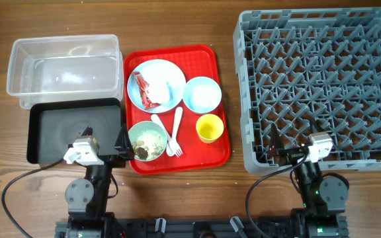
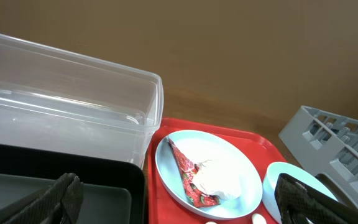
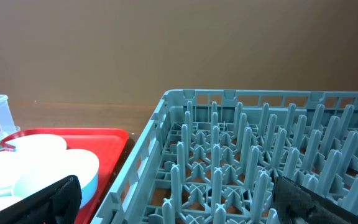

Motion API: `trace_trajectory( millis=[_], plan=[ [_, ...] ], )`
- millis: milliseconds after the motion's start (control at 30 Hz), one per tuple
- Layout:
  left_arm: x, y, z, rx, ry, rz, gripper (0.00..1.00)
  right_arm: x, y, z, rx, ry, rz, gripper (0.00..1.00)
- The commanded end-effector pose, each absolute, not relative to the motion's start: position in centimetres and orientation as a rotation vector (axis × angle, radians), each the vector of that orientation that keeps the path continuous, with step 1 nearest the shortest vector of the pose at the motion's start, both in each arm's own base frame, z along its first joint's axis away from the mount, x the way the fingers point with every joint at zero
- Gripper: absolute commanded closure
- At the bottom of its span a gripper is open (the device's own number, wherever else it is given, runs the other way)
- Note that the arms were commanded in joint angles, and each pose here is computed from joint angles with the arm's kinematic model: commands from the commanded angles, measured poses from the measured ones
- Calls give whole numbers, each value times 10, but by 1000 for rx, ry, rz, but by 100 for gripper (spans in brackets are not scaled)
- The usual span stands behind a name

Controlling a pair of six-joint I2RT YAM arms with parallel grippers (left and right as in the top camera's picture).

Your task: Sort waste into correct bins and load items into the dishwasher rack

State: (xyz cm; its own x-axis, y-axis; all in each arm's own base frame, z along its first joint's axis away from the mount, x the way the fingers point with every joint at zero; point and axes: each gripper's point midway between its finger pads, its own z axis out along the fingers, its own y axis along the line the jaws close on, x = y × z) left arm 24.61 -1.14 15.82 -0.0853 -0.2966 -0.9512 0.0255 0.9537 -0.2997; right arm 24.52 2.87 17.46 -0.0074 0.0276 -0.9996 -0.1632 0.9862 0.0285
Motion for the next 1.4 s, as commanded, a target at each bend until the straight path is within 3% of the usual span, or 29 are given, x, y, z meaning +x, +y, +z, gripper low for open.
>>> trace_trajectory(
  millis=[0,1033,1367],
  plan=[
    [246,-9,156,-203,1640,-246,0,245,29,176,-108,1567,148,0],
    [246,-9,156,-206,1643,-243,0,245,30,177,-106,1563,157,0],
    [248,-9,162,-227,1803,-226,0,247,10,206,90,1684,162,0]
  ],
)
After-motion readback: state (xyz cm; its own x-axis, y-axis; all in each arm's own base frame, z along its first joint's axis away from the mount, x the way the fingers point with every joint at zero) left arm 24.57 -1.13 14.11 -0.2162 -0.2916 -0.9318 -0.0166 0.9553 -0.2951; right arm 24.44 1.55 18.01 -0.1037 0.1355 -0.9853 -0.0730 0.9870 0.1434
